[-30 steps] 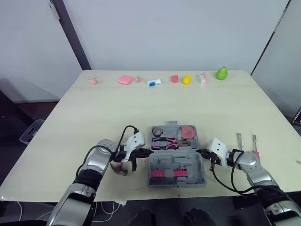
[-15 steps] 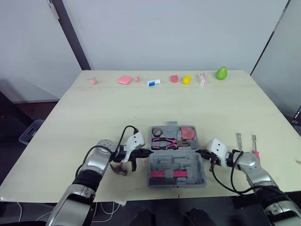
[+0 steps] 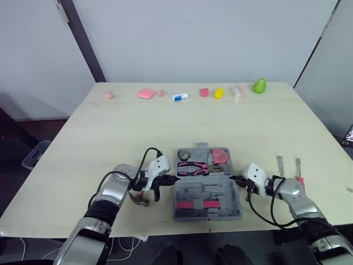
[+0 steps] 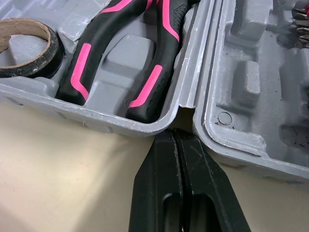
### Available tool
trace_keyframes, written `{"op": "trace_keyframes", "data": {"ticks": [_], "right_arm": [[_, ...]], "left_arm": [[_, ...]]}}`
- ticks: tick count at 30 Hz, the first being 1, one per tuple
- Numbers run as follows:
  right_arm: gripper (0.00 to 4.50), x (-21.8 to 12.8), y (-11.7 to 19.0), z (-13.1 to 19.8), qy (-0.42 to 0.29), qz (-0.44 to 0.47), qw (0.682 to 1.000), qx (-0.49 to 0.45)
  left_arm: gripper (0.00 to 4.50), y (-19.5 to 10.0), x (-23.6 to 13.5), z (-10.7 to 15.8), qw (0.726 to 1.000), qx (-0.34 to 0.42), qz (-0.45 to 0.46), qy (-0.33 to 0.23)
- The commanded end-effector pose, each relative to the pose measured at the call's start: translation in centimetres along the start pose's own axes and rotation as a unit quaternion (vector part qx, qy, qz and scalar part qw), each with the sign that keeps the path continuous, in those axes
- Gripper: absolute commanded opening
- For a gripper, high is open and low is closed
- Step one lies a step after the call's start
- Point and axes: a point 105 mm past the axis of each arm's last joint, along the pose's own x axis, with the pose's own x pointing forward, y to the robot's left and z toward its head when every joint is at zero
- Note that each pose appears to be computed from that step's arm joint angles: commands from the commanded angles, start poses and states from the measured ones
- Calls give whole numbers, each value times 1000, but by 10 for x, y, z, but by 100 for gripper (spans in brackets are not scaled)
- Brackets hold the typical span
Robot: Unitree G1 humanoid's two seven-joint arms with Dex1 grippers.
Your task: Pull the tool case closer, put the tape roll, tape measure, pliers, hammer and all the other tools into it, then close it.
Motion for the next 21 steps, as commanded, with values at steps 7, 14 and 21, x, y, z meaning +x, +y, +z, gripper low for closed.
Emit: {"op": "trace_keyframes", "data": {"ticks": [7, 14, 21], "right_arm": [[0, -15, -7, 2, -6, -21, 1000, 8], [0, -38, -14, 3, -14, -52, 998, 16], [0, -77, -20, 19, -70, -120, 988, 65]], "left_arm": [[4, -3, -9, -12, 1000, 0, 0, 22], [4, -3, -38, -11, 1000, 7, 21, 11], [4, 4, -78, 14, 992, -23, 93, -76]]}}
